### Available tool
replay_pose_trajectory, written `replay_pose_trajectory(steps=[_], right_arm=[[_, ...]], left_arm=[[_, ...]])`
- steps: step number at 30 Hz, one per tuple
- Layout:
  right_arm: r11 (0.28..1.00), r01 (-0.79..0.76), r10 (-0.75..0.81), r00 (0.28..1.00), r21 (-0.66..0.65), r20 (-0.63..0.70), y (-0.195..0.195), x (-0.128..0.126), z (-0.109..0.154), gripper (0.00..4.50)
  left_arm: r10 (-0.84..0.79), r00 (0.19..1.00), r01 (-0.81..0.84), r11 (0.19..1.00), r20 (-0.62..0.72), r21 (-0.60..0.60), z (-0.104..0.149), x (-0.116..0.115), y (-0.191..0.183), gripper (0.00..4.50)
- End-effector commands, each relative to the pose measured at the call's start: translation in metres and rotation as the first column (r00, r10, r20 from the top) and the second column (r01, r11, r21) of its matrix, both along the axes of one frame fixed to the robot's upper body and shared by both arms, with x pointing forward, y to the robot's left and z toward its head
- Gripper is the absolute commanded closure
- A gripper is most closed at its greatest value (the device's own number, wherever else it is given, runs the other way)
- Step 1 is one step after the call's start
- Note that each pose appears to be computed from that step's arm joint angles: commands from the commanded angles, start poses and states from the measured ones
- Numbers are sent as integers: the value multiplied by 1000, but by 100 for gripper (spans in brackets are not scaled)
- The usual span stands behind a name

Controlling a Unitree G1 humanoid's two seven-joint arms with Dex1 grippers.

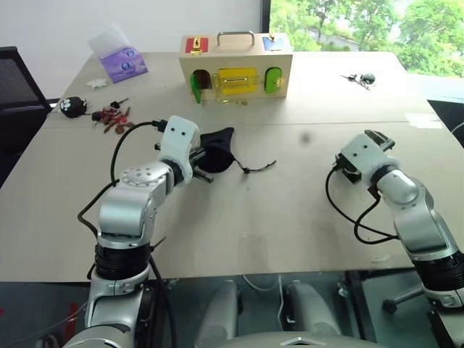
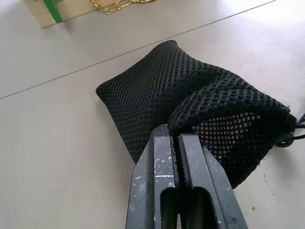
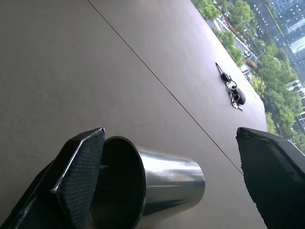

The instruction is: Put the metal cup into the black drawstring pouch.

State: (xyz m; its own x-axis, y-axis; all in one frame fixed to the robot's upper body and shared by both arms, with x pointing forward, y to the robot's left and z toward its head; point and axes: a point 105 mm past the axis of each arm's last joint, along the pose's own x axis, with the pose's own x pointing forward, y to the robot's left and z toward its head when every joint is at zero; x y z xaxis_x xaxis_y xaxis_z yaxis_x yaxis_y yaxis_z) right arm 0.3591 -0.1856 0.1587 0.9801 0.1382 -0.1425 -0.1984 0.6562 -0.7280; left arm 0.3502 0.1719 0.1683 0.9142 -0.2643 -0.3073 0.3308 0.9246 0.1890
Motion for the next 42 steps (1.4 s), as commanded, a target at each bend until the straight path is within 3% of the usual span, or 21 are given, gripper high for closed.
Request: replay_pose_trajectory(steps=[1,6,7,9,10,15,17,18,22,24,26,29,34,37,39,42], right_arm=[[1000,11,-11,1000,-5,27,1,2,13,0],[997,46,-47,999,-54,-12,-7,0,8,0],[996,49,-50,999,-68,-21,-8,0,6,25],[986,59,-61,998,-155,-11,-16,-1,3,82],[983,60,-65,998,-171,-19,-18,-2,1,143],[966,69,-75,997,-251,-16,-25,-4,-2,322],[954,60,-68,997,-294,-19,-29,-6,-4,420],[950,57,-67,998,-306,-21,-31,-7,-5,447],[971,81,-92,995,-226,-38,-40,-14,-7,447],[993,88,-93,993,-77,-70,-41,-19,-6,447],[979,24,-9,997,202,-74,-28,-28,5,447],[828,-198,258,965,524,-44,11,-58,24,447],[583,-379,526,850,719,22,58,-97,31,447],[421,-408,606,791,810,83,80,-107,33,447],[370,-417,656,750,830,84,92,-112,27,447],[352,-402,682,729,845,62,105,-110,11,447]], left_arm=[[-16,996,15,1000,86,17,21,-3,-1,448],[-12,996,11,1000,87,19,23,-2,1,448],[-13,996,12,1000,88,20,23,-2,1,450],[-40,993,42,999,107,-9,26,-3,-3,450],[-54,992,57,998,113,-17,28,-4,-5,450],[-82,991,85,996,103,-21,25,-5,-4,450],[-108,990,114,991,86,-64,23,-6,-7,450],[-119,990,126,988,79,-89,23,-6,-8,450],[-201,979,190,951,-21,-243,13,-9,-17,450],[-314,946,268,897,-80,-352,5,-18,-31,450],[-372,919,298,872,-129,-387,-5,-24,-37,450],[-420,891,300,827,-169,-475,-10,-27,-42,450],[-469,863,322,797,-188,-511,-9,-22,-51,450],[-486,851,334,793,-198,-510,-8,-19,-57,450],[-497,844,342,788,-201,-512,-7,-18,-61,450],[-516,833,367,785,-200,-500,-5,-18,-67,450]])
